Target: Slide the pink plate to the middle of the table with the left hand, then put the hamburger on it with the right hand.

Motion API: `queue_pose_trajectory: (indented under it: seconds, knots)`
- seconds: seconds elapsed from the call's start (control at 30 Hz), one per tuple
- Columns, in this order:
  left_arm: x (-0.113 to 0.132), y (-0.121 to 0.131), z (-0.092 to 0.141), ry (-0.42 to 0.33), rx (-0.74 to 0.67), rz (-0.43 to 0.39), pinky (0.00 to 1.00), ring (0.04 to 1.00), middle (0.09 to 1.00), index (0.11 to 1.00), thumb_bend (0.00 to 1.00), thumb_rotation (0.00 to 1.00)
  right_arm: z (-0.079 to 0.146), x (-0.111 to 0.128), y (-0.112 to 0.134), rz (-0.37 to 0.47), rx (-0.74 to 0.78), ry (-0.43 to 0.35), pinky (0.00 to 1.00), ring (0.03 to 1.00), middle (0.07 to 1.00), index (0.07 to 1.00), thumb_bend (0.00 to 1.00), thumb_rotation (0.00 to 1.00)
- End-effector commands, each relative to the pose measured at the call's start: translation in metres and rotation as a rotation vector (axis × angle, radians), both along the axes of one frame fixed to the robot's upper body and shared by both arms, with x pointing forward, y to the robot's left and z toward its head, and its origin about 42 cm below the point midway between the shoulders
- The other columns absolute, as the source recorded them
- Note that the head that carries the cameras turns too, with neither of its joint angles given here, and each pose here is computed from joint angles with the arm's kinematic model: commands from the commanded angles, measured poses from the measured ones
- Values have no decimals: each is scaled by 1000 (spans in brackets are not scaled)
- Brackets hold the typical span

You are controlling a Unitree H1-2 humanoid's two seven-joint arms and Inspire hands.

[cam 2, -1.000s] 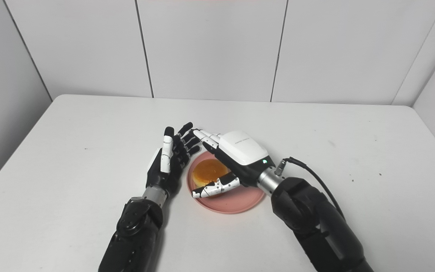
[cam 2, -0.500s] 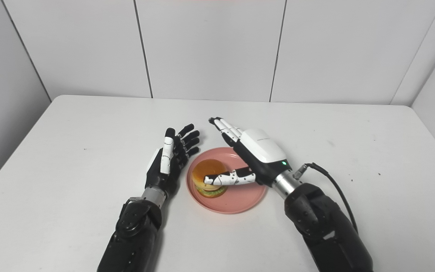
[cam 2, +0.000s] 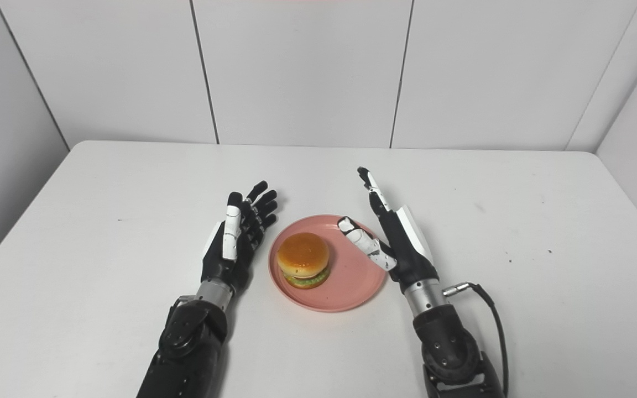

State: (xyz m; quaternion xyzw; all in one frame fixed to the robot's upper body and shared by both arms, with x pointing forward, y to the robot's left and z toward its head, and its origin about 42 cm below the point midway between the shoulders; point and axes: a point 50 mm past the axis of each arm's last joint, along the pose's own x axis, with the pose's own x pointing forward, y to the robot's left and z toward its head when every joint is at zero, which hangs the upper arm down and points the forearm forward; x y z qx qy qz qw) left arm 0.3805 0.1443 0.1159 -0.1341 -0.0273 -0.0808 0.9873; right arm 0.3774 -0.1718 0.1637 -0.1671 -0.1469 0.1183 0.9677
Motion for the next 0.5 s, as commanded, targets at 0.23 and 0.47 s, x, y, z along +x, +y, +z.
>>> queue_pose_trajectory:
  seconds: [0.23,0.47]
  knots:
    - [-7,11,1,-99,48,38,1000,999,986,974,807,1000,4,1,11,-33,150,-5,994,999,1000,1000,628,1000]
    - [-11,10,0,-97,60,7,1000,1000,1000,1000,800,1000,-5,3,15,-73,304,24,998,994,1000,1000,638,975]
